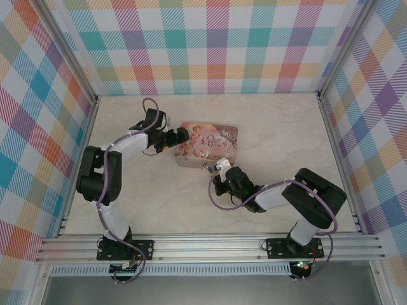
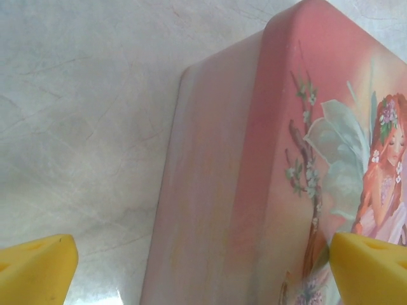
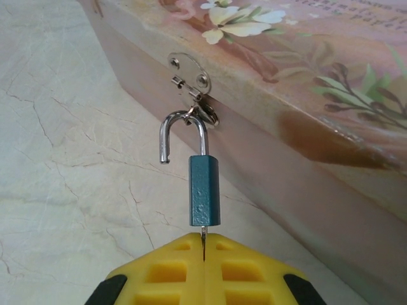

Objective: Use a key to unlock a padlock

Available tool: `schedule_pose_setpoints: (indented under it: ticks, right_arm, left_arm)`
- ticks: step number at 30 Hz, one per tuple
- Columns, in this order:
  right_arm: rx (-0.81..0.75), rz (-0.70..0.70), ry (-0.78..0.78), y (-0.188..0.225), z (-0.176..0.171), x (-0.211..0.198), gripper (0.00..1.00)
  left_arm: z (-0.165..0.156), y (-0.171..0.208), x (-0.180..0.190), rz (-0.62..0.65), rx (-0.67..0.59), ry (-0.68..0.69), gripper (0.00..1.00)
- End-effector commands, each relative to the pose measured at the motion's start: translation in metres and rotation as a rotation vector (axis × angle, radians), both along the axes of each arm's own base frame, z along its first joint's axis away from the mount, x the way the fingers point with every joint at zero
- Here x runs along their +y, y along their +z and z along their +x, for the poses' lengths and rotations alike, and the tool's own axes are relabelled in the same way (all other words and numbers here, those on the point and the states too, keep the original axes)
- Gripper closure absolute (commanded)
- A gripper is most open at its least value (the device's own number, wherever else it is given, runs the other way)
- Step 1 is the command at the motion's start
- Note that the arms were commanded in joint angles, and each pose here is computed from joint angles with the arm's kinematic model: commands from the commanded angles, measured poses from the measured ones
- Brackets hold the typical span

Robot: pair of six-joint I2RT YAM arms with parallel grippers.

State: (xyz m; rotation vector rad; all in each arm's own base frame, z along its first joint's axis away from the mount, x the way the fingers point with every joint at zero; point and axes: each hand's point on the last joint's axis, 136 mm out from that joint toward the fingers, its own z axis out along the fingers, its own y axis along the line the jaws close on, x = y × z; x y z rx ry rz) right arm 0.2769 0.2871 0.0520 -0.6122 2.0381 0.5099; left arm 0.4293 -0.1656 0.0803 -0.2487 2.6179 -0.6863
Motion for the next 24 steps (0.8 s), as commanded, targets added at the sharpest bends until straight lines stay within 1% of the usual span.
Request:
schedule_pose_setpoints:
  ticks: [1, 8, 13, 20, 24]
  right_arm:
    - [0.018, 0.039, -0.053, 0.004, 0.006, -0.011, 1.00]
    - [0.036, 0.068, -0.080, 0.003, 0.010, -0.023, 1.00]
    - [0.048, 0.119, -0.072, 0.008, 0.012, -0.028, 1.00]
    - [0.111, 0.237, -0.040, 0.019, 0.012, -0.029, 1.00]
    - [0.171, 0.312, -0.059, 0.021, 0.014, -0.030, 1.00]
  left_arm:
    - [-0.039, -0.028, 0.016, 0.090, 0.139, 0.024, 0.00]
    - [-0.057, -0.023, 0.013, 0.094, 0.138, 0.035, 0.00]
    - [-0.073, -0.021, 0.014, 0.111, 0.139, 0.053, 0.00]
    - [-0.090, -0.028, 0.014, 0.115, 0.156, 0.069, 0.00]
    - [-0.096, -0.033, 0.013, 0.117, 0.168, 0.074, 0.00]
